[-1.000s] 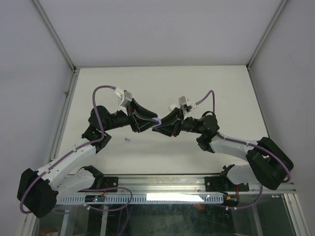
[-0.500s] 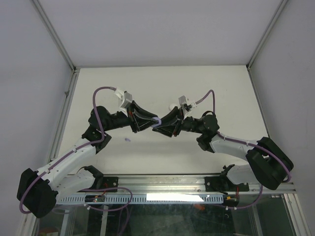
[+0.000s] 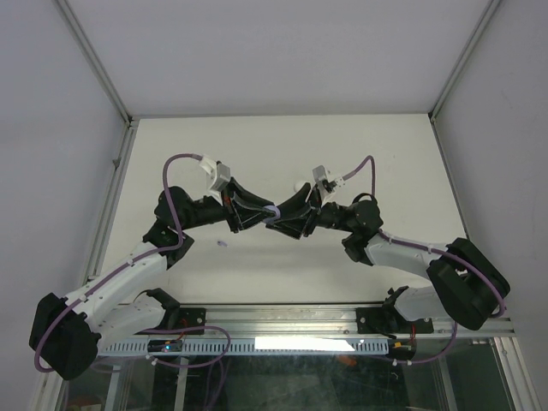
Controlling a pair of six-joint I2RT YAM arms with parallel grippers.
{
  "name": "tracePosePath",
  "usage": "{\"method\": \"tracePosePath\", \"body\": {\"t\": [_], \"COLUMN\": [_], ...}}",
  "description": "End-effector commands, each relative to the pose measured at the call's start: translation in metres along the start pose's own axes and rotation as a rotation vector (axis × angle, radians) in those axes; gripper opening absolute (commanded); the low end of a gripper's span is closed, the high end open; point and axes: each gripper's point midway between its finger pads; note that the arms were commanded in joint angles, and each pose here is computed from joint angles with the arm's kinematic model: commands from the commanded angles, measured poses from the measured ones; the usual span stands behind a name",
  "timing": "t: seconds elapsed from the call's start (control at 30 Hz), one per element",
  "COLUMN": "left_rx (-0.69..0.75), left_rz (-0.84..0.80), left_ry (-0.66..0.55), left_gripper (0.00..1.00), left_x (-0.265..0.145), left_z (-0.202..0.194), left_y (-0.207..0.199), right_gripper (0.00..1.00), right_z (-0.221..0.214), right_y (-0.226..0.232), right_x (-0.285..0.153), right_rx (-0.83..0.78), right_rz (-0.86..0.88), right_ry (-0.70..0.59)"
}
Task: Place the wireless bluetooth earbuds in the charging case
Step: Pick up the charging case at the center of the board, then open the charging case.
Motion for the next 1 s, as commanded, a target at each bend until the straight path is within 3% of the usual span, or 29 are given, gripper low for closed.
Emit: {"method": "tracePosePath", "body": {"t": [0.0, 0.17, 0.3, 0.43, 0.53, 0.63, 0.83, 0.97], "left_rx": [0.064, 0.069, 0.075, 0.073, 0.075, 0.086, 0.096, 0.083], "left_rz": [-0.027, -0.044, -0.047, -0.023, 0.006, 0.026, 0.061, 0.091], "left_ry": [-0.059, -0.083, -0.091, -0.093, -0.079, -0.063, -0.034, -0.017], "left_gripper": [0.02, 0.02, 0.03, 0.23, 0.38, 0.48, 0.57, 0.58], "left_x": [-0.002, -0.003, -0.004, -0.005, -0.006, -0.008, -0.009, -0.008], "left_z": [0.016, 0.02, 0.023, 0.024, 0.022, 0.019, 0.015, 0.012], "left_y": [-0.009, -0.014, -0.016, -0.013, -0.009, -0.006, 0.0, 0.007], "right_gripper": [0.41, 0.32, 0.16, 0.0, 0.0, 0.0, 0.0, 0.0], "right_z": [0.02, 0.018, 0.015, 0.013, 0.015, 0.018, 0.02, 0.019], "right_y": [0.007, 0.008, 0.008, 0.009, 0.009, 0.011, 0.013, 0.014], "right_x": [0.005, 0.004, 0.003, 0.0, -0.001, -0.002, -0.003, -0.004], "right_rx": [-0.061, -0.056, -0.059, -0.074, -0.09, -0.103, -0.113, -0.115], "right_rz": [0.049, 0.054, 0.056, 0.058, 0.057, 0.059, 0.061, 0.068], "right_ry": [-0.06, -0.062, -0.059, -0.051, -0.049, -0.047, -0.046, -0.042]}}
Point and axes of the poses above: each gripper's point midway between its finger pads, its own x axis out along the fingers, its own y axis along the line the jaws close on, z = x × y, and after that the axes turned 4 degrees about -x, right-handed
